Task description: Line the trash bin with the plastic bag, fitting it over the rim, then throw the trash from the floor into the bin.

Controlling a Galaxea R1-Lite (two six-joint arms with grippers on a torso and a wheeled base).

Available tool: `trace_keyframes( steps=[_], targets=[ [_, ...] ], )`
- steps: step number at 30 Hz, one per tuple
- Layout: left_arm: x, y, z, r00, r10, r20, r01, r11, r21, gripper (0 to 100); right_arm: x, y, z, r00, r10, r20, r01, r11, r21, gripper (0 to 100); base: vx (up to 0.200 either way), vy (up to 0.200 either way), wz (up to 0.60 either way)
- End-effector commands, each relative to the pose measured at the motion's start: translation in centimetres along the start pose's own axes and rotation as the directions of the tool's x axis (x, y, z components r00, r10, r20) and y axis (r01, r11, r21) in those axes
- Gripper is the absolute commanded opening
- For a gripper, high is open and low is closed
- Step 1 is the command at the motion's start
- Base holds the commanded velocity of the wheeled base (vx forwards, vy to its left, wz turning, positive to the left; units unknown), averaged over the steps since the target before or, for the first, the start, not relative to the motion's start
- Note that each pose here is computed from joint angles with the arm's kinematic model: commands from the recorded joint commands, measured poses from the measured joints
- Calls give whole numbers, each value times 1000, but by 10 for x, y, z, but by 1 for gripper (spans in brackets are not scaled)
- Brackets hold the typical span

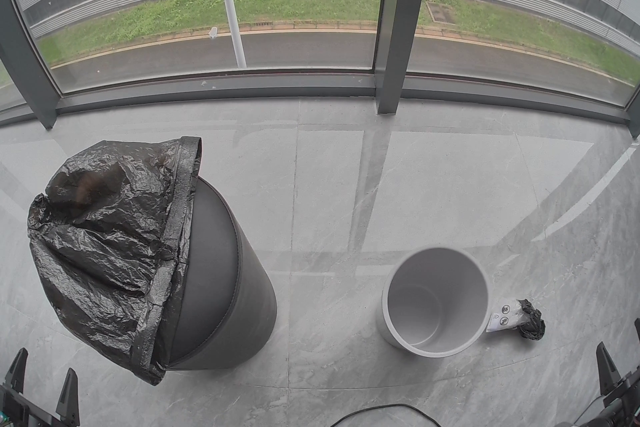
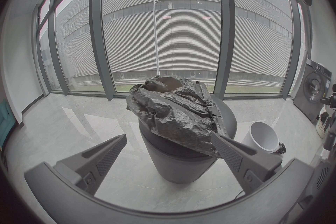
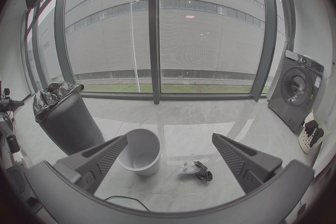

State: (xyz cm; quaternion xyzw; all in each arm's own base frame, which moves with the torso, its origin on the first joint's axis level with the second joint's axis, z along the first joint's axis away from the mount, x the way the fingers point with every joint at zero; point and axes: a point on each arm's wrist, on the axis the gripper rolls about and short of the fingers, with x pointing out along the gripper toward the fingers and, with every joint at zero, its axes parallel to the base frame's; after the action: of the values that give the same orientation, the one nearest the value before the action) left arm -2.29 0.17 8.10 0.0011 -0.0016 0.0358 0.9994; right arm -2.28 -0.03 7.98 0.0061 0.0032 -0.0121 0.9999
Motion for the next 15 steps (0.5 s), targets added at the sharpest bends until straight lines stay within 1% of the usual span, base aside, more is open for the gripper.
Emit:
trace_keyframes(
  steps=[1,8,9,10,11,12,13,14,15],
  targets=[
    [0,0,-5,1000,0,3,0,1000,-1,100,0,0,-4,1000,0,-3,0,1000,0,100,0,0,0],
    [0,0,-4,1000,0,8,0,1000,2,100,0,0,-5,1000,0,-4,0,1000,0,100,0,0,0],
    [0,0,-3,1000,2,20,-2,1000,5,100,0,0,-5,1000,0,-4,0,1000,0,100,0,0,0],
    [-2,0,5,998,-2,58,2,1000,3,100,0,0,-5,1000,0,-4,0,1000,0,100,0,0,0],
    [-7,1,32,988,-4,154,6,1000,-10,100,0,0,-4,1000,0,-3,0,1000,1,100,0,0,0],
    [-8,1,55,982,-2,191,7,1000,-22,100,0,0,-4,1000,0,-3,0,1000,1,100,0,0,0],
    [-6,1,83,980,-16,196,26,998,-51,100,0,0,-5,1000,0,-4,0,1000,0,100,0,0,0],
    [-1,1,100,984,-33,177,47,996,-79,100,0,0,-5,1000,0,-4,0,1000,0,100,0,0,0],
    [4,1,118,984,-69,165,87,991,-101,100,0,0,-4,1000,0,-3,0,1000,0,100,0,0,0]
  ],
)
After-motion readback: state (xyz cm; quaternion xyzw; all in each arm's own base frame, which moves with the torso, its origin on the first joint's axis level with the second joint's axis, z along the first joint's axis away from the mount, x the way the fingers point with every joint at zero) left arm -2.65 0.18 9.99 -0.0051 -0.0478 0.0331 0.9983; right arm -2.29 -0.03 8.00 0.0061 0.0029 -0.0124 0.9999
